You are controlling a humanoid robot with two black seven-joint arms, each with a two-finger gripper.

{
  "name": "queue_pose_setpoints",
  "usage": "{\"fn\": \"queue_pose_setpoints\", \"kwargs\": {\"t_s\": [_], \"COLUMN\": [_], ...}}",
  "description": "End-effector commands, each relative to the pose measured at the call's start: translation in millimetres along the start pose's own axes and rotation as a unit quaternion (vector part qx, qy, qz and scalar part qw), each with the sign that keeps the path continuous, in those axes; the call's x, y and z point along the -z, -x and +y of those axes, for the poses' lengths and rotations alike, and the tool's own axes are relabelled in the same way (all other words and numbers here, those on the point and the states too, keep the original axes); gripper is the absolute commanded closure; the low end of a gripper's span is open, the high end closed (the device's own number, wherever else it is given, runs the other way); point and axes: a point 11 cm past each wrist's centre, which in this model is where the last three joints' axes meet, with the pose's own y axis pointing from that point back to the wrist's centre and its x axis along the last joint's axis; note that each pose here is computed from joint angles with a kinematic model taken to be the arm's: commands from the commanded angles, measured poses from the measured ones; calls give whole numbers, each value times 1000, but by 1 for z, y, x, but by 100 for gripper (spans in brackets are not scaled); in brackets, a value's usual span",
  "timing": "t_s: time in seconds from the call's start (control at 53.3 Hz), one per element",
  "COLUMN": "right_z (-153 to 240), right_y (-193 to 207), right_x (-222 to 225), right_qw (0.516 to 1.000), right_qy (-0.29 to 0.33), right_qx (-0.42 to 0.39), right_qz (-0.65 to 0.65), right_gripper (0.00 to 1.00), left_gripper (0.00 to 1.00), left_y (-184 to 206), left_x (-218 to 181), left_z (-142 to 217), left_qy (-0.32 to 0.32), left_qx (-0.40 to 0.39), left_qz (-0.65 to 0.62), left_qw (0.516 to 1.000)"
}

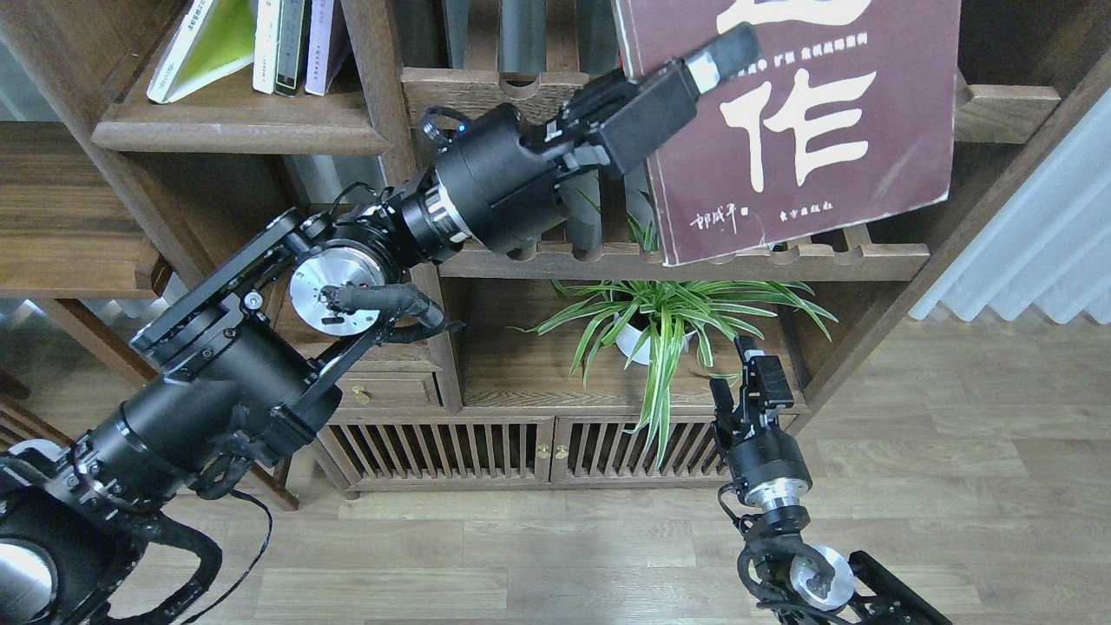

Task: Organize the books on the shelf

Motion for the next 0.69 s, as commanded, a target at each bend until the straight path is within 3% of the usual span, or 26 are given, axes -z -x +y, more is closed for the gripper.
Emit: {"fn": "queue_pose_setpoints", "kwargs": {"t_s": [0.0, 0.225, 0.676], "right_z": [0, -4, -14], "right_y": [0, 0, 8], "right_x": [-1, -3, -9], "right_qw": [1000, 1000, 1000], "right_qy": [3, 5, 12], "right_qx": [0, 0, 12], "right_qz": [1, 4, 4], "right_gripper": [6, 6, 6], "left_gripper": [97, 97, 97], "left_y": [3, 8, 7], "left_x": [-29, -71, -118], "left_z": [-4, -5, 14], "left_qy": [21, 61, 111], "left_qx": [6, 11, -2], "left_qz": [-21, -48, -69], "left_qw": [1000, 997, 991]}}
